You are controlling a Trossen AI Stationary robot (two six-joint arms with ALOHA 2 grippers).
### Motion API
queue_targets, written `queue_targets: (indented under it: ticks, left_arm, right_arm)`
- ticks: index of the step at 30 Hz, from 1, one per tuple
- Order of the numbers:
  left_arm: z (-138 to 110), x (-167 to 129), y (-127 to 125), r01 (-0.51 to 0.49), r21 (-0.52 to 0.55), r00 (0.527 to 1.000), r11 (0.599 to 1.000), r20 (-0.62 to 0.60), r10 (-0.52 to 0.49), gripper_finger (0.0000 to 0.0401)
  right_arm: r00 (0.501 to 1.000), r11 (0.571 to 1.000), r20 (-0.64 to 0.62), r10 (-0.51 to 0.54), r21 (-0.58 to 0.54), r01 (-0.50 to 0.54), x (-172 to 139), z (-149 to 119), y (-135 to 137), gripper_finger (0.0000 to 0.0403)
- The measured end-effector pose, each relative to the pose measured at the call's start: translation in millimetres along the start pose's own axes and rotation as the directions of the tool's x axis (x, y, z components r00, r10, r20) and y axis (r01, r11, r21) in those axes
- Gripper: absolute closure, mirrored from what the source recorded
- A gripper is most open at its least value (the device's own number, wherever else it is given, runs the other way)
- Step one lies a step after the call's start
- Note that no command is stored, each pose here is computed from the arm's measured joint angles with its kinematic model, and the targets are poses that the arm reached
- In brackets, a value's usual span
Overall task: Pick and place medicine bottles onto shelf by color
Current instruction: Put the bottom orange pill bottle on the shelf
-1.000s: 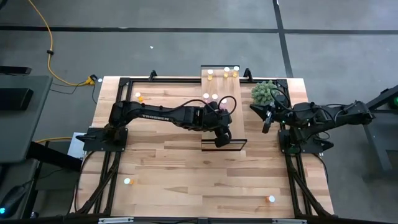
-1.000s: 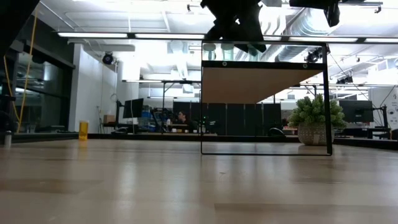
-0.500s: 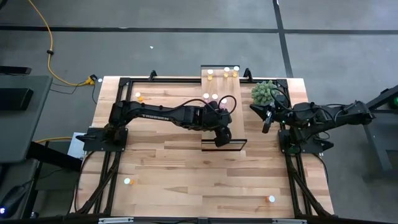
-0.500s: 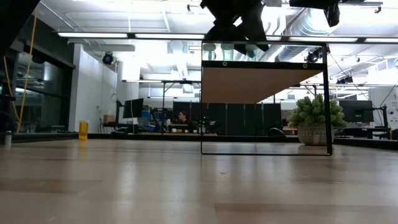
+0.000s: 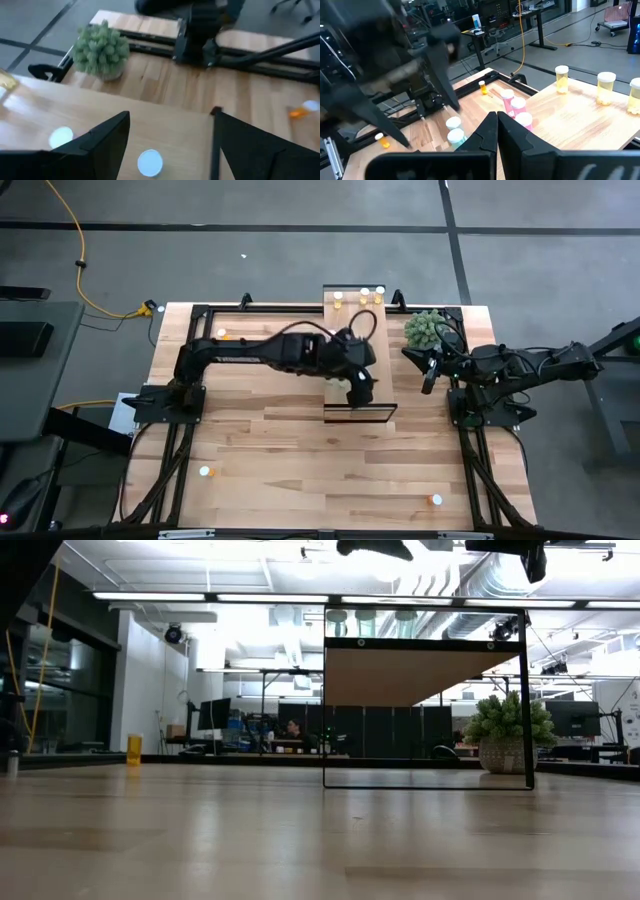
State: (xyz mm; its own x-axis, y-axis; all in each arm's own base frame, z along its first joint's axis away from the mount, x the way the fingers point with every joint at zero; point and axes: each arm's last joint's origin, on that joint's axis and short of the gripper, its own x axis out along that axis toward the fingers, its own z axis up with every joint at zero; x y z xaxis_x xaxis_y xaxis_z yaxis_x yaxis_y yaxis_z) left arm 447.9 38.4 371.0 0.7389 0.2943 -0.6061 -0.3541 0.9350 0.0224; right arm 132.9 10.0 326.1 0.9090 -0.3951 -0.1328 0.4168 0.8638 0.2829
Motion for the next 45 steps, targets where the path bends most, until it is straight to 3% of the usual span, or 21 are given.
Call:
queue_targets:
  ticks: [6, 13, 18, 25, 33, 40, 45]
  left_arm:
    - [16.6, -52.5, -1.1, 0.046, 0.008, 0.997, 0.999, 0.068, -0.046, 0.0119]
    - [-3.5, -119.2, 4.5, -0.004, -0.007, 0.962, 1.000, 0.272, 0.006, 0.0119]
    - [-51.8, -155.0, 16.5, 0.063, -0.085, 0.872, 0.994, 0.489, -0.013, 0.0119]
    - [-122.7, -183.3, 39.1, 0.193, -0.132, 0.695, 0.972, 0.717, -0.041, 0.0119]
    - [-168.2, -214.3, 61.0, 0.238, -0.091, 0.613, 0.967, 0.786, -0.077, 0.0119]
    - [-181.6, -234.9, 71.8, 0.199, -0.047, 0.612, 0.979, 0.786, -0.087, 0.0119]
    - [-186.8, -238.9, 75.6, 0.196, -0.092, 0.636, 0.976, 0.770, -0.055, 0.0119]
  right_arm:
    - [1.000, 0.999, -0.008, 0.021, -0.032, -0.021, 0.0, -0.3, 0.6, 0.0403]
    - [0.996, 0.995, -0.032, 0.080, -0.049, -0.081, -0.1, -0.9, 2.3, 0.0403]
    - [0.991, 0.990, -0.050, 0.125, -0.066, -0.128, -0.3, -1.5, 3.6, 0.0403]
    - [0.987, 0.986, -0.044, 0.153, -0.056, -0.155, -0.4, -0.1, 4.9, 0.0403]
    - [0.993, 0.994, 0.042, 0.109, -0.023, -0.108, -0.5, 7.2, 5.4, 0.0403]
    - [0.993, 0.996, 0.069, 0.092, -0.010, -0.092, 0.4, 9.3, 6.1, 0.0403]
    - [0.981, 0.991, 0.154, 0.114, 0.050, -0.123, 3.9, 17.6, 11.4, 0.0400]
